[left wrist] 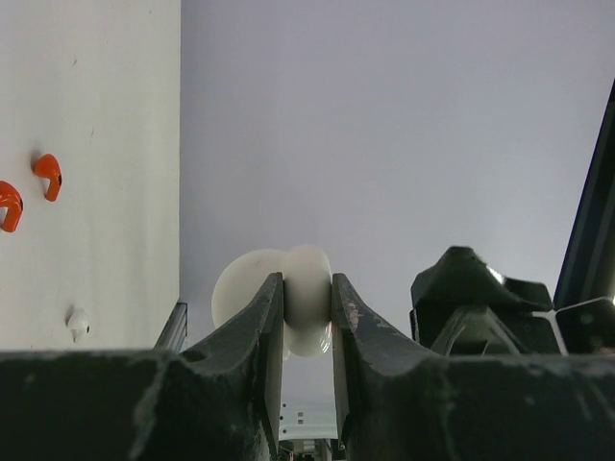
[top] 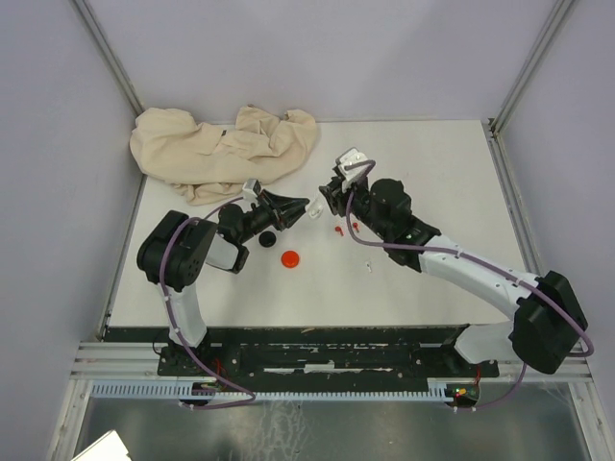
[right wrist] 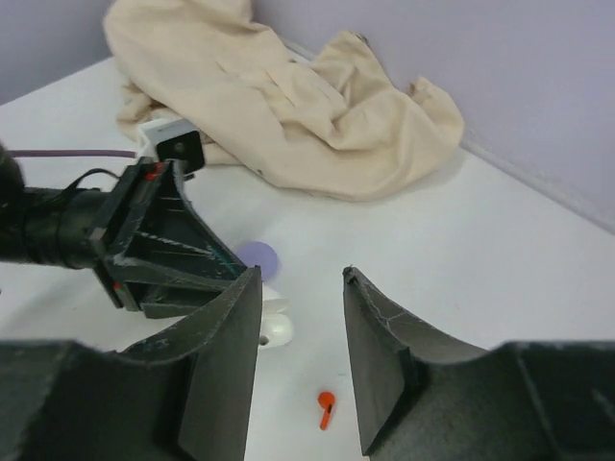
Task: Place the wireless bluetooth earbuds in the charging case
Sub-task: Pick up the earbud from the center of the board.
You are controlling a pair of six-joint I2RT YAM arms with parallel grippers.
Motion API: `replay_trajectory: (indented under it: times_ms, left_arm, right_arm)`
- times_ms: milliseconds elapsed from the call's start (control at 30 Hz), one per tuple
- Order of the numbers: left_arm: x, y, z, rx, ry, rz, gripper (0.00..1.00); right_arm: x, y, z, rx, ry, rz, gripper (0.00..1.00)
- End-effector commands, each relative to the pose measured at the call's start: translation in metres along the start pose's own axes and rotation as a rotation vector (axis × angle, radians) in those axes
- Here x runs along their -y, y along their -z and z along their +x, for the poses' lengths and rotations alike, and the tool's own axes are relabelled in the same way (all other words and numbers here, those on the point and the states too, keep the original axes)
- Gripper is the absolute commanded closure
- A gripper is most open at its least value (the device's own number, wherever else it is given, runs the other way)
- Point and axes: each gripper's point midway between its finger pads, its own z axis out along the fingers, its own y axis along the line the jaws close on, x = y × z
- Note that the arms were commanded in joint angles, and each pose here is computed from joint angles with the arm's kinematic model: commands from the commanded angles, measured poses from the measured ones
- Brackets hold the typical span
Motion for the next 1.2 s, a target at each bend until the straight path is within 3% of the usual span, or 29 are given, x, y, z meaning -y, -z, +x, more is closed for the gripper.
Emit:
replay_trajectory:
  times_ms: [0, 200, 500, 833, 1167]
  left_arm:
    - [0.023, -0.003, 0.000, -0.008, -0.038, 0.076, 0.97]
    - [0.020, 0.000, -0.002, -0.005, -0.061, 0.063, 0.97]
    - [0.022, 0.001, 0.003, -0.030, -0.127, 0.053, 0.97]
    - [0.024, 0.001, 0.009, -0.065, -0.180, 0.028, 0.97]
    - [0.023, 0.001, 0.010, -0.068, -0.194, 0.015, 0.97]
  right_arm:
    - [0.049, 0.016, 0.020, -0.304, -0.095, 0.286, 0.52]
    - [0.067, 0.048, 0.090, -0.657, -0.181, 0.339, 0.50]
    - [0.048, 0.088, 0.169, -0.958, -0.217, 0.278, 0.49]
    - [0.020, 0.097, 0.212, -1.073, -0.277, 0.163, 0.43]
    - [0.006, 0.100, 0.233, -1.153, -0.309, 0.103, 0.44]
